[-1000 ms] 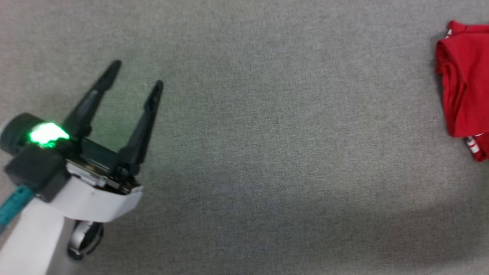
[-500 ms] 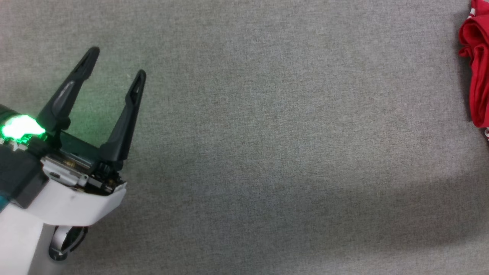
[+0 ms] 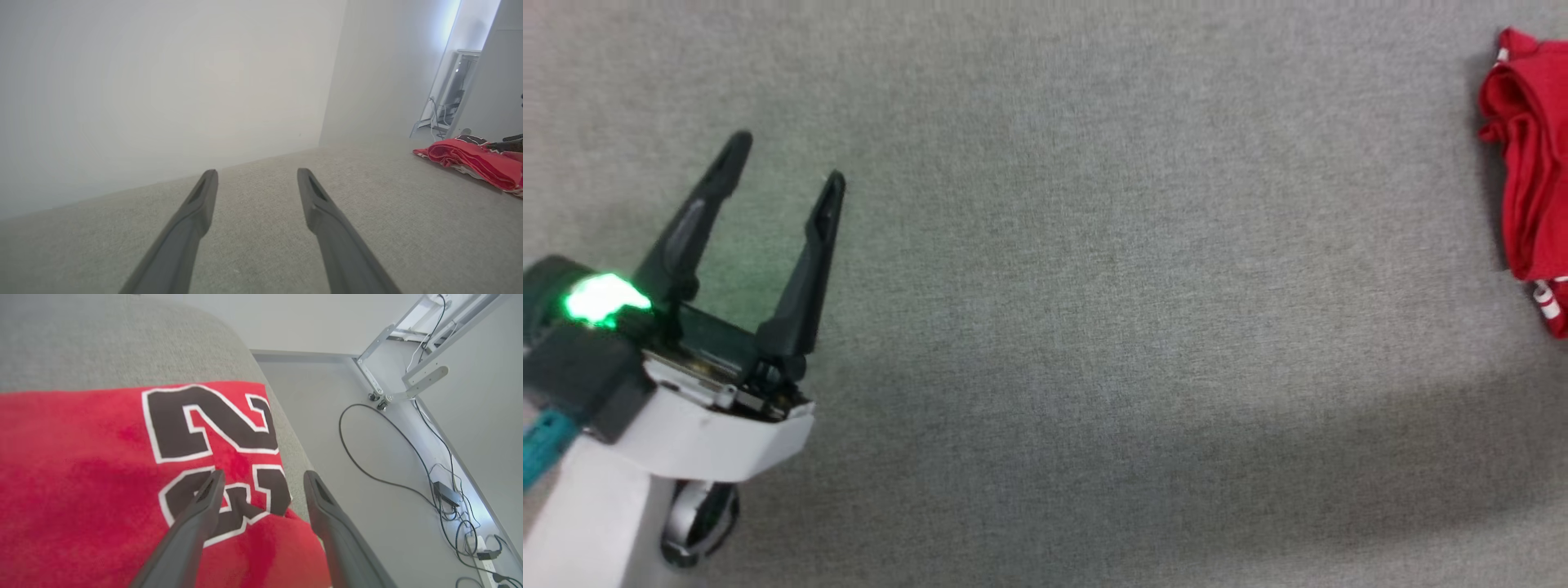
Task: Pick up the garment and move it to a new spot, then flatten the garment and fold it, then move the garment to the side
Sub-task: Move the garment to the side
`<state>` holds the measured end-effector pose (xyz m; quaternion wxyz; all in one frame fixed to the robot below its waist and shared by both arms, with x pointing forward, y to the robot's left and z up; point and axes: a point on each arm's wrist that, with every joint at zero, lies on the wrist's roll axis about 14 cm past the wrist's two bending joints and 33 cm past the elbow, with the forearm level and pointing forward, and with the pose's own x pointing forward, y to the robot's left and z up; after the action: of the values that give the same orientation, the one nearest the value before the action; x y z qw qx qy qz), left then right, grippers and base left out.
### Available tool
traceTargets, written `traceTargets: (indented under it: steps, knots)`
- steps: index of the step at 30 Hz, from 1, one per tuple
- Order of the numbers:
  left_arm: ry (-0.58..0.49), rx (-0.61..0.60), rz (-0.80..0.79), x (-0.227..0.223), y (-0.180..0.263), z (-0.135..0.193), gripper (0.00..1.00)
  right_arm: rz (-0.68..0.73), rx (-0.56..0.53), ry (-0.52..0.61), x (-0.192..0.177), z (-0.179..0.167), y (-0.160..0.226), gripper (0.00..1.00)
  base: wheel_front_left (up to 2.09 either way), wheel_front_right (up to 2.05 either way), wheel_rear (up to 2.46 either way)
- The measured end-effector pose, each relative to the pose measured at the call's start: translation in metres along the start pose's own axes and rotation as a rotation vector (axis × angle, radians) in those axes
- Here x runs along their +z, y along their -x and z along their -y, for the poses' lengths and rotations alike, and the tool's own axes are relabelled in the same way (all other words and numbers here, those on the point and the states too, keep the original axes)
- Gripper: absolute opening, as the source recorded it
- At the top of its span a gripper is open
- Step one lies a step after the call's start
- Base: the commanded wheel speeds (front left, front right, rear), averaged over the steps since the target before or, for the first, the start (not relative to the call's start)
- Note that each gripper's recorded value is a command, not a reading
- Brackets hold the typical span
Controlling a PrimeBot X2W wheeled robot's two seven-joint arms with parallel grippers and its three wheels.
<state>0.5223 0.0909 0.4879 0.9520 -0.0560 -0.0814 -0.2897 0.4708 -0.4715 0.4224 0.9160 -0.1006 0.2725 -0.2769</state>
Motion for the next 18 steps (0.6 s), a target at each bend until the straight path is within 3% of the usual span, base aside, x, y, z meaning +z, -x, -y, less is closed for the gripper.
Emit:
traceTargets:
  steps: [7,18]
  knots:
    - [0.032,0.083,-0.053,0.001,0.024,0.003,1.00,0.092,0.095,0.030,0.024,-0.016,0.021,1.00,0.00,0.00,0.00]
    - [0.058,0.295,-0.109,0.015,0.094,-0.007,1.00,0.180,0.472,0.003,0.022,-0.132,0.097,1.00,0.00,0.00,0.00]
